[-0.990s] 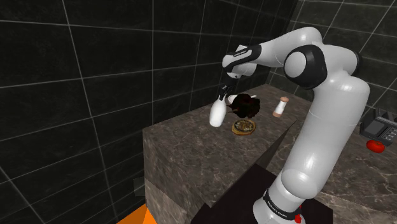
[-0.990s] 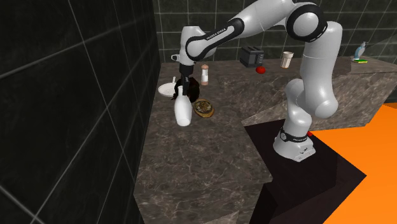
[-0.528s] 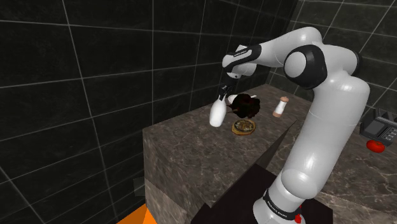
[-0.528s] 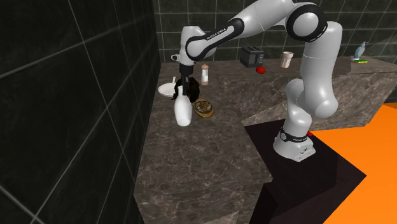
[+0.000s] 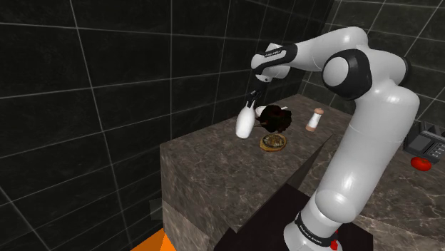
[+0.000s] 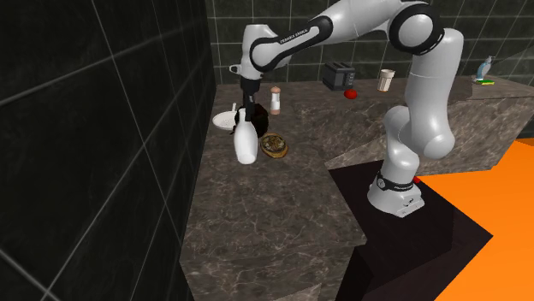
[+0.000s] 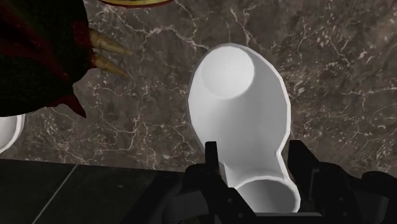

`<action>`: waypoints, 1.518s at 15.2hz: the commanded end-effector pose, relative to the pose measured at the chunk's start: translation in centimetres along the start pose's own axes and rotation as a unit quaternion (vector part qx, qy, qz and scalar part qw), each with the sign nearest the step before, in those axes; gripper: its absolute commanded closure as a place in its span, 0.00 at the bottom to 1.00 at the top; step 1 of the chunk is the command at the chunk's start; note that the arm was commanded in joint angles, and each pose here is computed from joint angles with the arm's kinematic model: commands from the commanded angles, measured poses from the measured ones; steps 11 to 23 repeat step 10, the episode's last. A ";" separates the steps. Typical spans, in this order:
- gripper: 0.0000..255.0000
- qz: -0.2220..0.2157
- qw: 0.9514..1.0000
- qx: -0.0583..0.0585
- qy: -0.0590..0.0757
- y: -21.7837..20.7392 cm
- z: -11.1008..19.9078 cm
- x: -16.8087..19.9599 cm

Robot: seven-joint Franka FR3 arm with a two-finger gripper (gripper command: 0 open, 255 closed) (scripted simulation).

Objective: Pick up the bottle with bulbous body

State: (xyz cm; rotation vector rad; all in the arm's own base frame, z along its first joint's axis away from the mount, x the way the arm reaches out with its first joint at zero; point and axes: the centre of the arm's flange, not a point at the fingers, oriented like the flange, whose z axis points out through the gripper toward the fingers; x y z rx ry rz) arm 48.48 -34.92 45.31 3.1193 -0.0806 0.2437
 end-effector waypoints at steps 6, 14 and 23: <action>1.00 0.000 1.000 0.000 0.000 0.1 -3.6 0.5; 1.00 0.000 1.000 0.000 0.000 0.1 -4.7 0.7; 1.00 0.000 1.000 0.000 0.000 0.1 -4.7 0.7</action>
